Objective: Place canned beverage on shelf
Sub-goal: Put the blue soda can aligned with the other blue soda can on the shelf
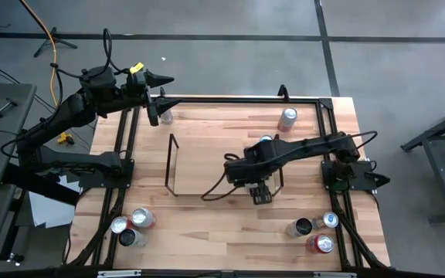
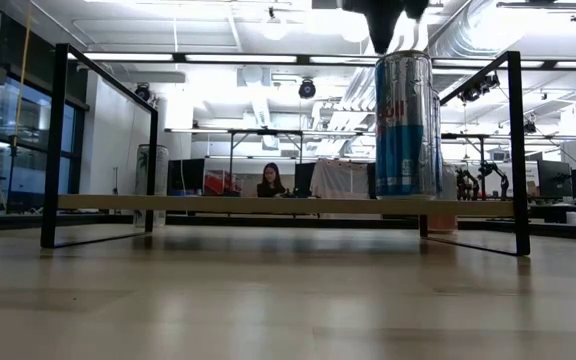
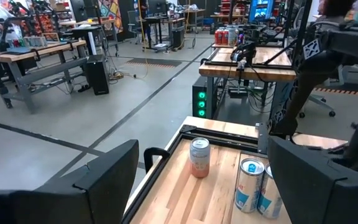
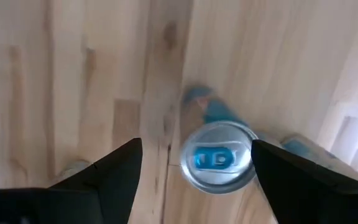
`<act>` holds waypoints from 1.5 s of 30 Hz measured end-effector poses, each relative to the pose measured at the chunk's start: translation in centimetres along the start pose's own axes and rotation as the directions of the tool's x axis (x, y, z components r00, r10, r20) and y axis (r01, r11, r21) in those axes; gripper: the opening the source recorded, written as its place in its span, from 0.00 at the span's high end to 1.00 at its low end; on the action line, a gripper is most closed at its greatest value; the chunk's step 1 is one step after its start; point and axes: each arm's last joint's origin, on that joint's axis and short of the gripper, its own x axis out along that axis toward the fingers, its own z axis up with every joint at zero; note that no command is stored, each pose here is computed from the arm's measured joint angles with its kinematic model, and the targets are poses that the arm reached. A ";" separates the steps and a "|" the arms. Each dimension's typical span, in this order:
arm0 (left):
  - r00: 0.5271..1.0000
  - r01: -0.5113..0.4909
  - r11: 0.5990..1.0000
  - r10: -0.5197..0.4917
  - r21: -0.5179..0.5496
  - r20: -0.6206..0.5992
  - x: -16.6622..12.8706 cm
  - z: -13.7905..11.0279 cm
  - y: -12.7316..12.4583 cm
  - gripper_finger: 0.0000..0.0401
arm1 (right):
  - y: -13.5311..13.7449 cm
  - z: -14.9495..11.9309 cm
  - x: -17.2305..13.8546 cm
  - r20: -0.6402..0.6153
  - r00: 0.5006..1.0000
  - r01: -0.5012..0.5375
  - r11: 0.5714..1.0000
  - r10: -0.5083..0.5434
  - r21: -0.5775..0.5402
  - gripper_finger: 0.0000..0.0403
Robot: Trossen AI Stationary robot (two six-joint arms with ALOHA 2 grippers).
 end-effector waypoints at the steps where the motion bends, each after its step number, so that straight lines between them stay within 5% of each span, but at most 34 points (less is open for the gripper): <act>1: 1.000 0.000 1.000 0.000 0.000 0.000 0.0 0.0 0.0 0.22 | -0.4 0.0 0.3 -0.012 1.000 0.002 1.000 -0.002 0.002 0.29; 8: 1.000 0.000 1.000 0.000 -0.024 0.000 0.0 0.0 0.0 0.22 | -2.5 -0.1 0.6 -0.022 1.000 0.013 1.000 -0.013 -0.001 0.29; 27: 1.000 0.000 1.000 0.000 -0.024 0.000 0.0 0.0 0.0 0.22 | -2.4 -0.2 0.3 -0.016 1.000 -0.027 0.998 0.026 -0.057 0.29; 33: 1.000 -0.001 1.000 0.001 -0.024 0.000 0.0 0.0 0.0 0.22 | -1.7 -2.4 0.2 -0.005 1.000 -0.006 1.000 0.006 0.007 0.29; 39: 1.000 -0.001 1.000 0.001 -0.024 0.000 0.0 0.0 0.0 0.22 | -0.9 -3.5 -0.9 0.217 0.972 0.072 0.991 -0.096 0.112 0.29; 45: 1.000 -0.001 1.000 0.001 -0.024 0.000 0.0 0.0 0.0 0.22 | -0.5 -3.7 1.1 0.178 0.982 0.046 0.993 -0.065 0.104 0.29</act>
